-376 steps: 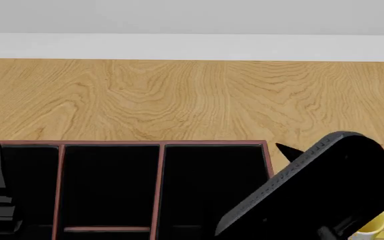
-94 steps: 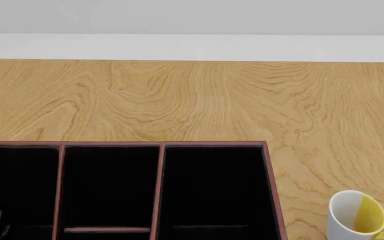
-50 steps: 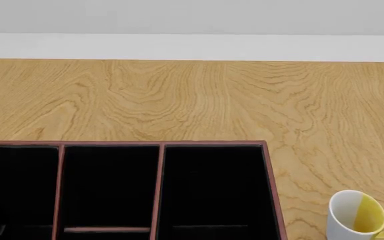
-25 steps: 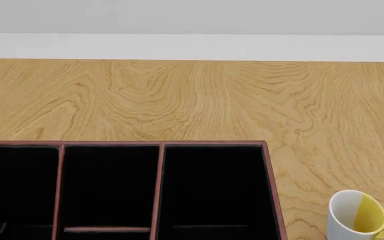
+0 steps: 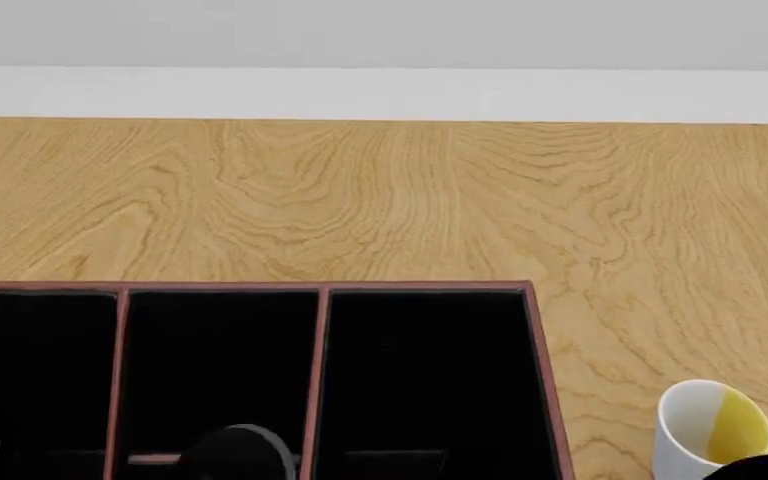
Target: Pick up the book and place it in the front compartment of the caddy.
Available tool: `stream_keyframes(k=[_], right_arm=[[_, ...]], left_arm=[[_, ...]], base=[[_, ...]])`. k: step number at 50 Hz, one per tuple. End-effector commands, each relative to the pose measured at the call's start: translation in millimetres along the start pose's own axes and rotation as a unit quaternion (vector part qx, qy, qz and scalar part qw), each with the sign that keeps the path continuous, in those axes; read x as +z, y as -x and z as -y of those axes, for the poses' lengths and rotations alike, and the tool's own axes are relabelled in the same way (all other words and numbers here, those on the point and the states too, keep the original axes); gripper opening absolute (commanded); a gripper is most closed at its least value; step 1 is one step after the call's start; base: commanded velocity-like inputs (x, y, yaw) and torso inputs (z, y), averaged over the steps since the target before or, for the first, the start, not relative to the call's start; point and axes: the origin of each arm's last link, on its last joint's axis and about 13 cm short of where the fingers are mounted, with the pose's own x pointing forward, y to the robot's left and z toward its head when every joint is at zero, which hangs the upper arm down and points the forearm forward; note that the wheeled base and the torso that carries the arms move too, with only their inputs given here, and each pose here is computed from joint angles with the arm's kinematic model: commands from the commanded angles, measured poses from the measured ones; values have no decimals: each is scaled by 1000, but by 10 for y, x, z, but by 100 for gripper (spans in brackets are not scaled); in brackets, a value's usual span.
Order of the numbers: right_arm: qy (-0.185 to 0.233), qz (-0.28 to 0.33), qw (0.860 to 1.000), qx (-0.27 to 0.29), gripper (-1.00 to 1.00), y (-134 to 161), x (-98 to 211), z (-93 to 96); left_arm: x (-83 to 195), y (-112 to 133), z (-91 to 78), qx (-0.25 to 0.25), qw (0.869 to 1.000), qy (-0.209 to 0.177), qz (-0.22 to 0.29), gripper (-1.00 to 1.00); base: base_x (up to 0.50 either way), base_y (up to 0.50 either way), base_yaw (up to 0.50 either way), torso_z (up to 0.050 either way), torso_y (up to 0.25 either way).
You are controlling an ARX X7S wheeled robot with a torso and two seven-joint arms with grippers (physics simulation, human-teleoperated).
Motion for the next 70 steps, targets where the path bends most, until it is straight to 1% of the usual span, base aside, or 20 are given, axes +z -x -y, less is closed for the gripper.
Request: stream_keyframes(k=[1,5,6,13,17,24,28,36,50,59,66,68,70], right_arm=[[35,19,999,-32,-100,66,150,265],[38,22,999,-33,-100,64,190,344],[31,30,999,-30,-100,68,209,369],[24,44,999,-21,-100,56,268,498],[29,41,999,-15,-100,16,274,582],[22,39,999,-13,-100,-64,245,755],[19,40,999,-8,-100,-103,236,826],[25,34,999,2,-100,-207,216,965],[36,42,998,13,-100,-301,293,1173],[39,46,998,17,-100,-347,341,1274],[35,48,998,27,-100,-405,368,1350],[17,67,997,44,-100,-406,399,1372],[13,67,997,43,-100,-423,409,1411]], left_arm=[[-3,-8,-26,10,1000,-6,-1,100],[-12,-9,-20,9,1000,-7,-2,100],[-13,-9,-20,9,1000,-7,-2,100],[-19,-16,-14,9,1000,-7,-2,100],[-21,-10,-18,10,1000,-7,-3,100],[-28,-16,-25,12,1000,-9,-5,100],[-33,-26,-29,13,1000,-10,-6,100],[-44,-44,-42,18,1000,-15,-7,100],[-39,-50,-53,21,1000,-16,-8,100],[-53,-34,-57,22,1000,-16,-9,100],[-49,-22,-68,24,1000,-17,-9,100],[-49,-23,-68,24,1000,-17,-9,100],[-45,-21,-66,24,1000,-16,-9,100]], base=[[0,0,0,0,0],[0,0,0,0,0],[0,0,0,0,10],[0,0,0,0,0],[0,0,0,0,0],[0,0,0,0,1],[0,0,0,0,0],[0,0,0,0,1],[0,0,0,0,1],[0,0,0,0,1],[0,0,0,0,1],[0,0,0,0,0],[0,0,0,0,0]])
